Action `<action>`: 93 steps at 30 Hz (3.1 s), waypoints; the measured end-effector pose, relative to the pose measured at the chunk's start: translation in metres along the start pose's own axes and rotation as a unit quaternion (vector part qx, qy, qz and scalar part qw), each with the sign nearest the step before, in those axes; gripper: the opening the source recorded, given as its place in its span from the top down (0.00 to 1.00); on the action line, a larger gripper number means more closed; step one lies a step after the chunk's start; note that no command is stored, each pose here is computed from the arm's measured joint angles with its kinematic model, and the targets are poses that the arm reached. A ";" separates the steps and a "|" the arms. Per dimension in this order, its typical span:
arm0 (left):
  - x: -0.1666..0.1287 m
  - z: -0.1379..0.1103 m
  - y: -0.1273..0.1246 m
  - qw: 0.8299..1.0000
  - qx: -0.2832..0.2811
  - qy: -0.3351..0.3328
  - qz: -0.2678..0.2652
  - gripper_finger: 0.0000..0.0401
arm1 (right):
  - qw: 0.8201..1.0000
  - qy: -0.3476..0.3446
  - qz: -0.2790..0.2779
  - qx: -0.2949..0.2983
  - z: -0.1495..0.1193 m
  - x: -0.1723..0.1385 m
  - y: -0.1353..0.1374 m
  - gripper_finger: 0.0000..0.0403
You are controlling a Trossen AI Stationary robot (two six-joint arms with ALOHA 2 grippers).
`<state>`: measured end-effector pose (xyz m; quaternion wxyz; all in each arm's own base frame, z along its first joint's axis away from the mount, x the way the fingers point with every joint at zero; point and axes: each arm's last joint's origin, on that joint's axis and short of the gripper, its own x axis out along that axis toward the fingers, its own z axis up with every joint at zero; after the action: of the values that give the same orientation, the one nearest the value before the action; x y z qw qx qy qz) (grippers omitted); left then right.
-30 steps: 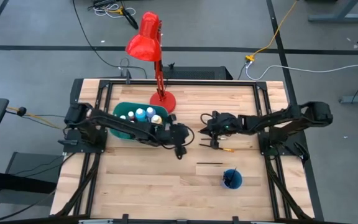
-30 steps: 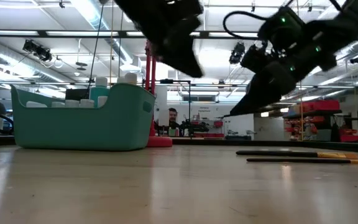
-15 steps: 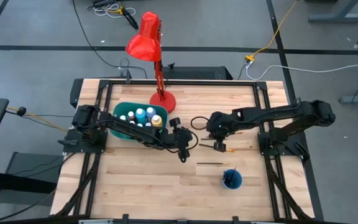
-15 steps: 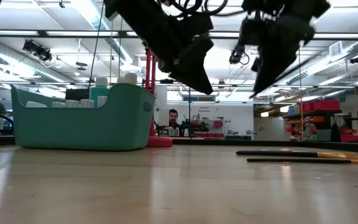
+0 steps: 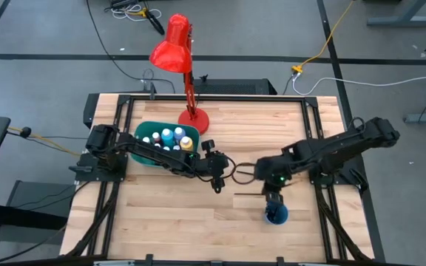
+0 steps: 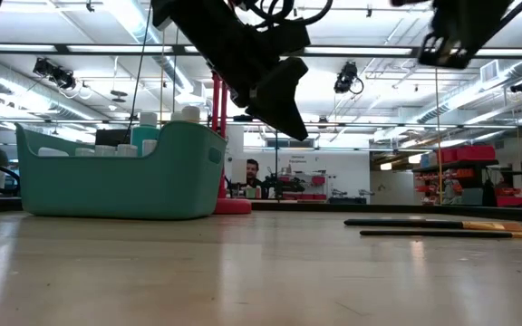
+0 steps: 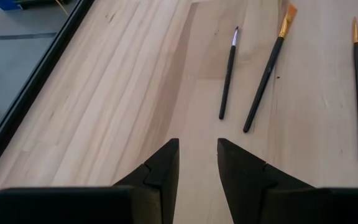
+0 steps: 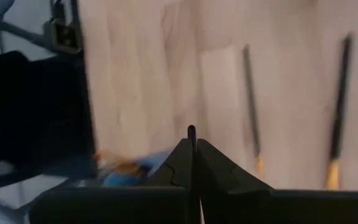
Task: Pick & Place Paint Supplies
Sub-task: Put the gold paint brush into the blue cup, then put the silver paint brush into the blue cup
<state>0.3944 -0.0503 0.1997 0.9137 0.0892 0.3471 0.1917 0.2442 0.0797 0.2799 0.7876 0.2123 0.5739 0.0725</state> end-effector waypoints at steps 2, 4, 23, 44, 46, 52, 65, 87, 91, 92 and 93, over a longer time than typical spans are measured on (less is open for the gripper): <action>0.000 0.000 0.000 1.000 0.000 0.000 0.000 0.72 | 1.000 0.017 -0.002 0.013 -0.004 -0.007 0.009 0.97; 0.000 0.000 0.000 1.000 0.000 0.000 0.000 0.72 | 0.999 0.030 -0.003 0.021 -0.008 -0.015 0.019 0.97; 0.000 0.001 -0.001 1.000 -0.019 -0.003 -0.011 0.72 | 0.979 0.167 0.039 0.114 -0.033 0.047 0.037 0.97; 0.000 0.001 -0.001 1.000 -0.019 -0.001 -0.024 0.72 | 0.979 0.175 -0.012 0.103 -0.030 0.069 0.030 0.71; 0.000 0.001 -0.001 1.000 -0.019 -0.001 -0.024 0.72 | 0.979 0.175 -0.011 0.104 -0.030 0.069 0.029 0.67; 0.000 0.001 -0.001 0.999 -0.023 -0.001 -0.024 0.72 | 0.973 0.194 0.011 0.122 -0.029 0.068 0.028 0.60; 0.000 0.000 -0.002 0.999 -0.023 0.000 -0.027 0.72 | 0.981 0.165 0.027 0.104 -0.027 0.054 0.030 0.59; 0.001 0.000 -0.002 0.999 -0.035 0.001 -0.027 0.72 | 0.964 -0.156 -0.050 -0.208 -0.028 -0.078 0.037 0.59; 0.000 0.001 -0.002 0.999 -0.038 0.000 -0.026 0.72 | 0.935 -0.222 -0.138 -0.238 -0.030 -0.084 0.024 0.59; -0.001 0.001 -0.001 0.999 -0.039 -0.001 -0.025 0.72 | 0.930 -0.228 -0.157 -0.242 -0.031 -0.080 0.018 0.59; -0.003 0.002 -0.001 0.999 -0.040 -0.004 -0.026 0.72 | 0.927 -0.232 -0.167 -0.243 -0.032 -0.075 0.013 0.59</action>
<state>0.3942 -0.0528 0.2030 0.9226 0.0446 0.3378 0.1809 0.1912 0.0726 0.3427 0.9268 -0.0736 0.3674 0.0261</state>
